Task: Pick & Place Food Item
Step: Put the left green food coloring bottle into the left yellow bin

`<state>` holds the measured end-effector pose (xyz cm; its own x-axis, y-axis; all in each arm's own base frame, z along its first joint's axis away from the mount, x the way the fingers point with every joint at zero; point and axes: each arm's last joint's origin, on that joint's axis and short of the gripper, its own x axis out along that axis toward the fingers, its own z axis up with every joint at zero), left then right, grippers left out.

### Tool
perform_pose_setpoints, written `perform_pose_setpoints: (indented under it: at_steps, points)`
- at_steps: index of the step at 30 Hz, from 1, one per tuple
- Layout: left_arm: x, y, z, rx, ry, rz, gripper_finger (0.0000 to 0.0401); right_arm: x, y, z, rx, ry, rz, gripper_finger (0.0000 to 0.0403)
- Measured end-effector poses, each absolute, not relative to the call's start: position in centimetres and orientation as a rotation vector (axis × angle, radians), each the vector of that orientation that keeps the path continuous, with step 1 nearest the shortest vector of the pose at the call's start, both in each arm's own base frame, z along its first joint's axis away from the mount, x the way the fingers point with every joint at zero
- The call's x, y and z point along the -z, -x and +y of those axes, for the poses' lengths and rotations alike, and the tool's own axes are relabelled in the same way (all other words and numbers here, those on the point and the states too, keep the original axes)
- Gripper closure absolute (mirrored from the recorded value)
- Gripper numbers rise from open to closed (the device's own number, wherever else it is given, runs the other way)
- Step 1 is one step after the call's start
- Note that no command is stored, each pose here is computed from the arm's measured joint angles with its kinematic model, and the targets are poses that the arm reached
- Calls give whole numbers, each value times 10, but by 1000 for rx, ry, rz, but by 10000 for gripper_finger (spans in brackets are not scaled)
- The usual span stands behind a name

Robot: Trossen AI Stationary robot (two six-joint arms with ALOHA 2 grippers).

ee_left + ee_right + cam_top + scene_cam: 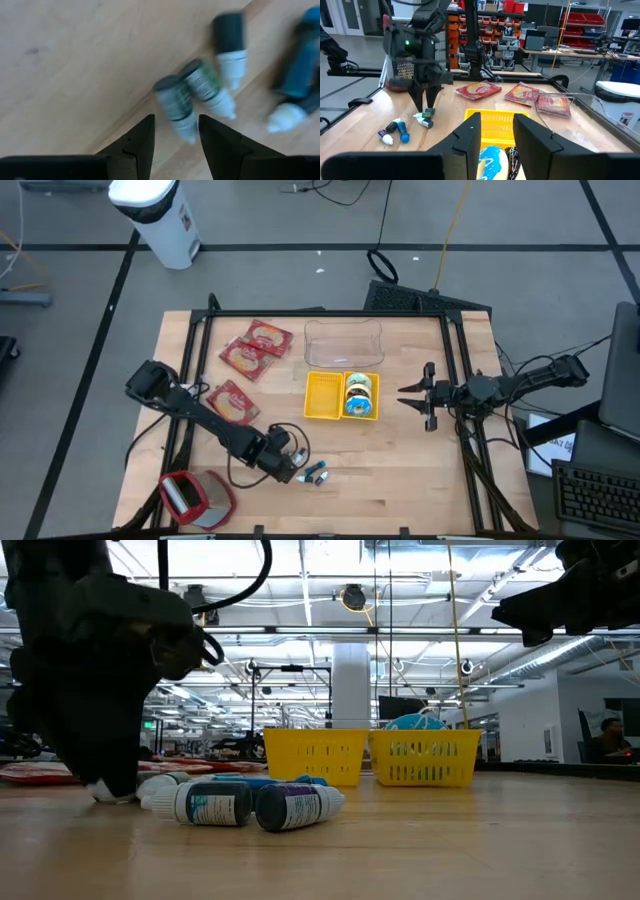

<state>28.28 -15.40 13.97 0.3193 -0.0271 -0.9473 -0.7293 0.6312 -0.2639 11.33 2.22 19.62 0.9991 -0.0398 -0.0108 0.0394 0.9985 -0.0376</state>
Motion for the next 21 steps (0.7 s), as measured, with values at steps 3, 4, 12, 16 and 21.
perform_pose_setpoints:
  at_steps: [3, 4, 12, 16, 21]
  points:
    - [-132, -284, -155, -543, 780, 1192, 249, -196, -113, 22, 40, 37, 12, 301]
    - [-129, -285, -155, -552, 779, 1198, 249, -196, -113, 22, 40, 37, 13, 301]
    - [-127, -285, -155, -532, 693, 1184, 250, -196, -114, 22, 40, 39, 17, 304]
    - [-127, -284, -154, -513, 657, 1193, 268, -195, -114, 22, 40, 42, 28, 305]
    - [-126, -283, -154, -513, 637, 1198, 335, -193, -115, 23, 40, 50, 39, 305]
